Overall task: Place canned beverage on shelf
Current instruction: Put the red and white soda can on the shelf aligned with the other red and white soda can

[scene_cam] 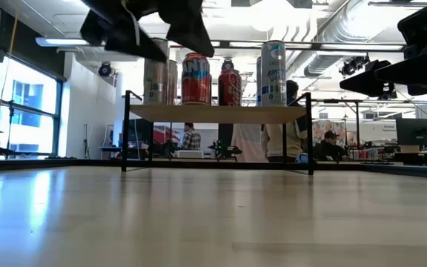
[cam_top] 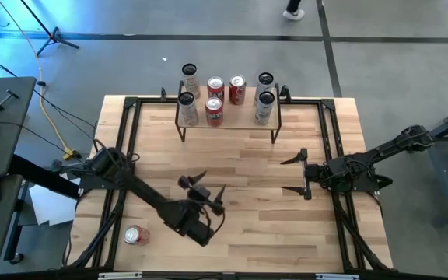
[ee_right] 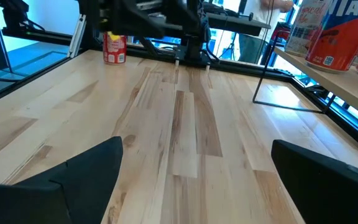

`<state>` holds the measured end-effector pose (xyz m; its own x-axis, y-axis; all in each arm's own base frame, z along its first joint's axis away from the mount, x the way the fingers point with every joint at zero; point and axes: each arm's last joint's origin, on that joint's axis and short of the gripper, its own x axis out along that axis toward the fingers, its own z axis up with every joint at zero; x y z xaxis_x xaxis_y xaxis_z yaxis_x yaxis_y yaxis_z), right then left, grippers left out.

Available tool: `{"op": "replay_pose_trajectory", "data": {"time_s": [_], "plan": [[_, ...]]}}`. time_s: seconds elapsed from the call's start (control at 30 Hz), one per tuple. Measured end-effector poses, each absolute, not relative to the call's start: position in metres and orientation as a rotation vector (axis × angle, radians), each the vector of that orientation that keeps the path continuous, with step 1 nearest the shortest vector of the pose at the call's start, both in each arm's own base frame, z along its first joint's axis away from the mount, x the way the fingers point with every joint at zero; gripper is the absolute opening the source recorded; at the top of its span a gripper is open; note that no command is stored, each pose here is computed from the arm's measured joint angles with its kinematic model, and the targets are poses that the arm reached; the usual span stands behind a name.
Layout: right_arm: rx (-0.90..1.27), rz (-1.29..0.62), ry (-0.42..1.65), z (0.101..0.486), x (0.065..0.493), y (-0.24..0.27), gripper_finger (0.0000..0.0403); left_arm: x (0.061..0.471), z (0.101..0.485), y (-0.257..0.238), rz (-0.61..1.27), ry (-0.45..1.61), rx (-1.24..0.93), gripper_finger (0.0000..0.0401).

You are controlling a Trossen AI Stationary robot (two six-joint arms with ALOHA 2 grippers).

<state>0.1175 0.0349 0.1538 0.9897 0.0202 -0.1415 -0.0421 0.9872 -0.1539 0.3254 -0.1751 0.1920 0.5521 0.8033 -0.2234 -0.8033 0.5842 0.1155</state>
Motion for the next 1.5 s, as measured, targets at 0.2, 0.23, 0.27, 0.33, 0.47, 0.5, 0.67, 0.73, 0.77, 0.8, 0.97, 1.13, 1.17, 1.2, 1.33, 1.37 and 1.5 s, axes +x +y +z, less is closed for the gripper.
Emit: {"op": "replay_pose_trajectory", "data": {"time_s": [0.2,0.23,0.27,0.33,0.47,0.5,0.67,0.73,0.77,0.8,0.97,1.13,1.17,1.2,1.33,1.37,1.5], "plan": [[-0.157,0.031,0.14,0.154,0.118,0.035,0.04,0.321,0.184,-0.181,0.943,0.402,-0.406,0.0372],[-0.157,0.032,0.14,0.154,0.118,0.035,0.04,0.321,0.183,-0.181,0.959,0.427,-0.493,0.0372],[-0.157,0.031,0.14,0.154,0.118,0.035,0.04,0.32,0.182,-0.181,0.984,0.463,-0.577,0.0372],[-0.158,0.031,0.14,0.154,0.118,0.035,0.04,0.317,0.183,-0.179,1.046,0.59,-0.714,0.0372],[-0.157,0.032,0.14,0.154,0.118,0.035,0.04,0.312,0.187,-0.179,1.162,0.871,-0.915,0.0372],[-0.158,0.032,0.14,0.154,0.118,0.035,0.04,0.311,0.191,-0.18,1.181,0.919,-0.943,0.0372],[-0.158,0.031,0.14,0.154,0.118,0.035,0.04,0.306,0.233,-0.193,1.258,1.029,-1.029,0.0372],[-0.157,0.032,0.14,0.154,0.118,0.035,0.04,0.302,0.258,-0.198,1.289,1.018,-1.035,0.0372],[-0.158,0.032,0.14,0.154,0.118,0.035,0.04,0.299,0.27,-0.199,1.307,1.009,-1.041,0.0372],[-0.157,0.032,0.14,0.154,0.118,0.035,0.04,0.296,0.281,-0.202,1.319,0.994,-1.06,0.0372],[-0.158,0.032,0.14,0.154,0.117,0.035,0.04,0.275,0.313,-0.214,1.306,0.981,-1.251,0.0372],[-0.16,0.032,0.146,0.153,0.117,0.035,0.04,0.249,0.308,-0.23,1.536,0.954,-1.45,0.0372],[-0.16,0.032,0.147,0.153,0.117,0.035,0.04,0.243,0.308,-0.234,1.563,0.94,-1.477,0.0372],[-0.16,0.032,0.147,0.153,0.117,0.035,0.04,0.237,0.309,-0.239,1.584,0.928,-1.499,0.0372],[-0.16,0.032,0.147,0.153,0.117,0.035,0.04,0.214,0.305,-0.261,1.667,0.884,-1.555,0.0372],[-0.16,0.032,0.147,0.153,0.117,0.035,0.04,0.207,0.306,-0.265,1.689,0.868,-1.576,0.0372],[-0.16,0.032,0.147,0.153,0.117,0.035,0.04,0.185,0.306,-0.281,1.724,0.918,-1.558,0.0372]]}}
